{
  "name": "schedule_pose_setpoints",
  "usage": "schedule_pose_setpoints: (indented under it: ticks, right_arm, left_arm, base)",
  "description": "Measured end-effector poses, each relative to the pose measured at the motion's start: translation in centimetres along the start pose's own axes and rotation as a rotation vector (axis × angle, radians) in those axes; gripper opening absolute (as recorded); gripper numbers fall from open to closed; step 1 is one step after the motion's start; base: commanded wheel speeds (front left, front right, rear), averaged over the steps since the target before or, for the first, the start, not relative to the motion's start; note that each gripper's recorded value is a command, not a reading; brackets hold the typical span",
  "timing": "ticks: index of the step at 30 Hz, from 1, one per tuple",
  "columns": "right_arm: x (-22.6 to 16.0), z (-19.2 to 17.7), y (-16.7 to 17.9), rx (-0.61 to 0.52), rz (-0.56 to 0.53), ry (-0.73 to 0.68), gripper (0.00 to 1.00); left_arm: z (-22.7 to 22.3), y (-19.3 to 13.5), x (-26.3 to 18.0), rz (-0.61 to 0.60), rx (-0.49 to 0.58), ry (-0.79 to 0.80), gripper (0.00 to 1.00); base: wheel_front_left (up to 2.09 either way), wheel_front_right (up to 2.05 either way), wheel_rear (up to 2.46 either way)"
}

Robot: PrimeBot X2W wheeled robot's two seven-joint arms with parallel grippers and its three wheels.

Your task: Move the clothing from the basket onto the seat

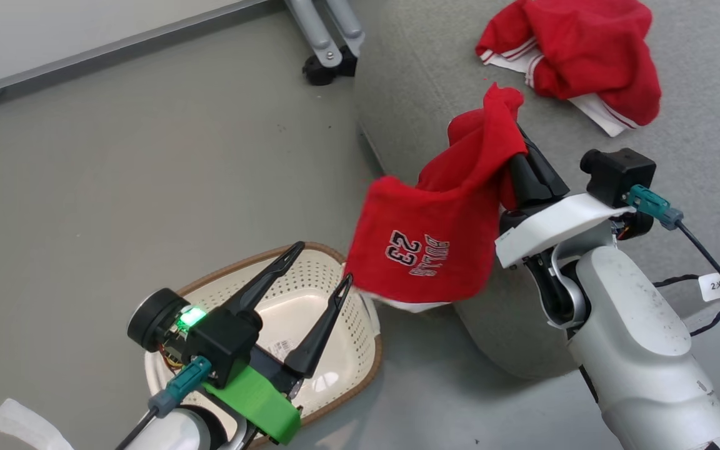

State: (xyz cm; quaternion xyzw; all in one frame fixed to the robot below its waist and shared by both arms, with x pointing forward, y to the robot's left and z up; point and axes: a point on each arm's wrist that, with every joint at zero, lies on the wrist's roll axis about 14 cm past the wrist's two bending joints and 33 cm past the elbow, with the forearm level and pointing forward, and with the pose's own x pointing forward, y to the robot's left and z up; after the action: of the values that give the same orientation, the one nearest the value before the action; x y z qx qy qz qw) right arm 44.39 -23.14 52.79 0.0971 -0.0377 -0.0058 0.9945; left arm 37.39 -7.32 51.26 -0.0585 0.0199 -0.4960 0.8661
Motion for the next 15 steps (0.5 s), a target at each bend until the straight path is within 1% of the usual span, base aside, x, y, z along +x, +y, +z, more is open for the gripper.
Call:
schedule_pose_setpoints:
  ticks: [8,15]
  right_arm:
    - [-3.9,1.1,-6.7,-0.03,-0.198,-0.013,0.0]
    - [-6.8,2.8,-11.6,-0.071,-0.348,-0.03,0.0]
  left_arm:
    - [-0.6,-2.8,2.5,-0.141,-0.016,0.012,1.0]
    - [-1.1,-4.3,4.0,-0.224,-0.04,0.018,1.0]
  base:
    - [0.0,0.0,0.0]
    - [0.0,0.0,0.0]
